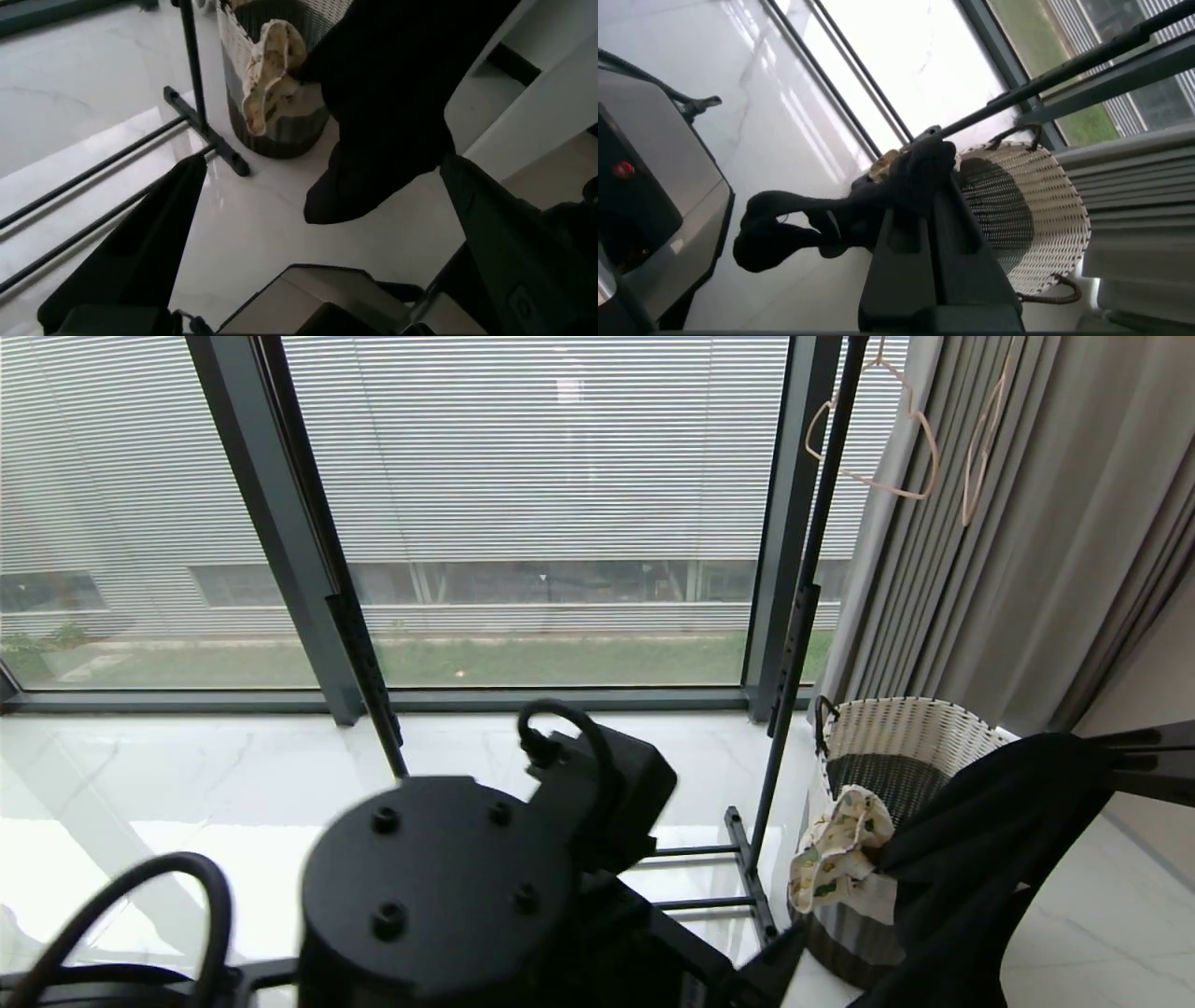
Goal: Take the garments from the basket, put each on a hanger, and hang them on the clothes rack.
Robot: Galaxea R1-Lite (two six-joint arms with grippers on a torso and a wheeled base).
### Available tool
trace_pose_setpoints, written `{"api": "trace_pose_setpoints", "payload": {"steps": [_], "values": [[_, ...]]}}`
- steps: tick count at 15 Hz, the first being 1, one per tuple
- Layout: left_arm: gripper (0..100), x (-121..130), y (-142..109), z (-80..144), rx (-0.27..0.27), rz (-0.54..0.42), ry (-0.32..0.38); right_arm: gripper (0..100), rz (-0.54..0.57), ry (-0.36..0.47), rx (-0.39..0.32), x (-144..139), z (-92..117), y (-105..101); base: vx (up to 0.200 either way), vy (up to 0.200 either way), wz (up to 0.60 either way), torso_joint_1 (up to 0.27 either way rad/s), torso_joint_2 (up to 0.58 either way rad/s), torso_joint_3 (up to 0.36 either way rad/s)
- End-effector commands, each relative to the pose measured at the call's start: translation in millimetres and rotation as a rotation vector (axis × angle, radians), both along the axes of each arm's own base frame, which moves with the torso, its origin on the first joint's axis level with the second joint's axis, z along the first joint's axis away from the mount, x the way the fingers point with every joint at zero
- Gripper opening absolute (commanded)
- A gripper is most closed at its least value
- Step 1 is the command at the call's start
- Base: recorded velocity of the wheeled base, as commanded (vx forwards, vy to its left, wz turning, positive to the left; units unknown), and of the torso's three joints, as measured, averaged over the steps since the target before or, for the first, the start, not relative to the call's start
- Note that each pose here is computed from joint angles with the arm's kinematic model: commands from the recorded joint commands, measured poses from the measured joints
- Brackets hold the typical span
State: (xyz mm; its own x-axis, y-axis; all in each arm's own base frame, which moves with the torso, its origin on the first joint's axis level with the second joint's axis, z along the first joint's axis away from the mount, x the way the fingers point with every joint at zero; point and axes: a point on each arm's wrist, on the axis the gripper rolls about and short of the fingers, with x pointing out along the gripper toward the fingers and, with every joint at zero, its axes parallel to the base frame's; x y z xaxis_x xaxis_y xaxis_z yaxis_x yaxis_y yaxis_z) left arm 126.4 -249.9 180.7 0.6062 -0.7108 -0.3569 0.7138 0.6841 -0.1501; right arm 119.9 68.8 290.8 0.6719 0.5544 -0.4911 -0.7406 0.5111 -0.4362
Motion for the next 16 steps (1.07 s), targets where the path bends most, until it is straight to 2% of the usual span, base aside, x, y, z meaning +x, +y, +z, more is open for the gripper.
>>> {"api": "trace_pose_setpoints", "payload": {"steps": [1,3,6,8,12,15,16], "values": [[100,-6.3,-85.7,-42.9,0.02,-0.037,0.01,0,0.034,0.0,-0.002,-2.3,0.0,4.4,0.0,0.0,0.0,0.0,0.0,0.0],[100,5.4,-122.7,-48.2,-0.011,-0.047,-0.014,0,0.046,0.002,-0.005,-3.2,-0.5,5.7,0.0,0.0,0.0,0.0,0.0,0.0],[100,15.2,-152.4,-56.6,-0.036,-0.051,-0.027,0,0.052,0.006,-0.008,-3.6,-1.7,6.5,0.0,0.0,0.0,0.0,0.0,0.0],[100,19.4,-160.5,-61.9,-0.037,-0.047,-0.028,0,0.054,0.011,-0.01,-3.5,-3.4,6.6,0.0,0.0,0.0,0.0,0.0,0.0],[100,41.4,-155.7,-75.3,-0.006,0.01,-0.021,0,0.055,0.012,-0.009,-3.5,-3.4,6.6,0.0,0.0,0.0,0.0,0.0,0.0],[100,56.7,-150.4,-96.3,0.094,0.018,-0.056,0,0.061,0.012,-0.009,-3.9,-3.4,7.2,0.0,0.0,0.0,0.0,0.0,0.0],[100,59.7,-150.3,-98.9,0.101,0.026,-0.057,0,0.061,0.012,-0.009,-3.9,-3.4,7.2,0.0,0.0,0.0,0.0,0.0,0.0]]}}
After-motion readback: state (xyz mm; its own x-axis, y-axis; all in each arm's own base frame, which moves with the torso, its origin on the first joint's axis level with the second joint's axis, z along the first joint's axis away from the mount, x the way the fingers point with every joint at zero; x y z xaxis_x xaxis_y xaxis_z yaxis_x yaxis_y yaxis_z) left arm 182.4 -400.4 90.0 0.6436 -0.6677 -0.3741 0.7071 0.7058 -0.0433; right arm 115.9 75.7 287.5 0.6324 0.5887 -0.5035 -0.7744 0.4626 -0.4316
